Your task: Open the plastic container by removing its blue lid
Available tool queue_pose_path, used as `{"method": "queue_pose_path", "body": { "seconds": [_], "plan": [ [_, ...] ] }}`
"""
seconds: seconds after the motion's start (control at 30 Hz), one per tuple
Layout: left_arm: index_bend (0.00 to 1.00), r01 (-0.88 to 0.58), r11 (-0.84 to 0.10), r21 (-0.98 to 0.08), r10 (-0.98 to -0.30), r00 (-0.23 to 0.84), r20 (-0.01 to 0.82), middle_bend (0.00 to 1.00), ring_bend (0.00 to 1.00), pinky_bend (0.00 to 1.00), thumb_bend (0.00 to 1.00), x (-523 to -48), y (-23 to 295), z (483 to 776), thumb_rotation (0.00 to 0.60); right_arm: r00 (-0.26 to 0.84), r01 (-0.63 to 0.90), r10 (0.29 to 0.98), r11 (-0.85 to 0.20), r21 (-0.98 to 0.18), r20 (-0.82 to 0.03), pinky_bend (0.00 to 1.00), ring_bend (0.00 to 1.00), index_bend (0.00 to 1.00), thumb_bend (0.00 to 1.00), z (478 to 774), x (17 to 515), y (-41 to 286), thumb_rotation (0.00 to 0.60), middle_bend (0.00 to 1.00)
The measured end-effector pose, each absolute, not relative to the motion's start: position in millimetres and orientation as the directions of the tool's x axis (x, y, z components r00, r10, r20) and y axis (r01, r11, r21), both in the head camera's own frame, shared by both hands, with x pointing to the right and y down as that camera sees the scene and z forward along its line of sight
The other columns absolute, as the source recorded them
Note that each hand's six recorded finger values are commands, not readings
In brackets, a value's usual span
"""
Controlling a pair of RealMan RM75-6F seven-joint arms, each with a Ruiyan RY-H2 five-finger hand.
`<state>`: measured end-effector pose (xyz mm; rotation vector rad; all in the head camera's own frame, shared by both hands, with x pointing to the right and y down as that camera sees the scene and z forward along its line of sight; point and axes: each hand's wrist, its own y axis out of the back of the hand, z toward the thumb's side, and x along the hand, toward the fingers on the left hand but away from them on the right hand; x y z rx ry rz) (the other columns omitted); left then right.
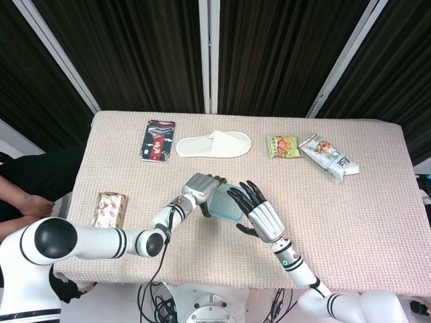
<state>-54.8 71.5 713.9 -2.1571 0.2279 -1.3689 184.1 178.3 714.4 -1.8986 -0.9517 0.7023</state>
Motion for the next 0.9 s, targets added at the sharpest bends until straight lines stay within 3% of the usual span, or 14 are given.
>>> {"method": "queue_pose_path", "body": {
  "seconds": [0.9],
  "plan": [
    [0.23,0.133,-0.826,-0.547,-0.431,0.475,0.767,0.31,0.22,0.30,0.00,-56.2,71.0,716.2,0.600,0.567,0.314,0.820,-0.303,-0.900,-0.079,0.00,0.00,0.00,0.01,712.9,193.4,163.8,0.600,0.14]
  ]
}}
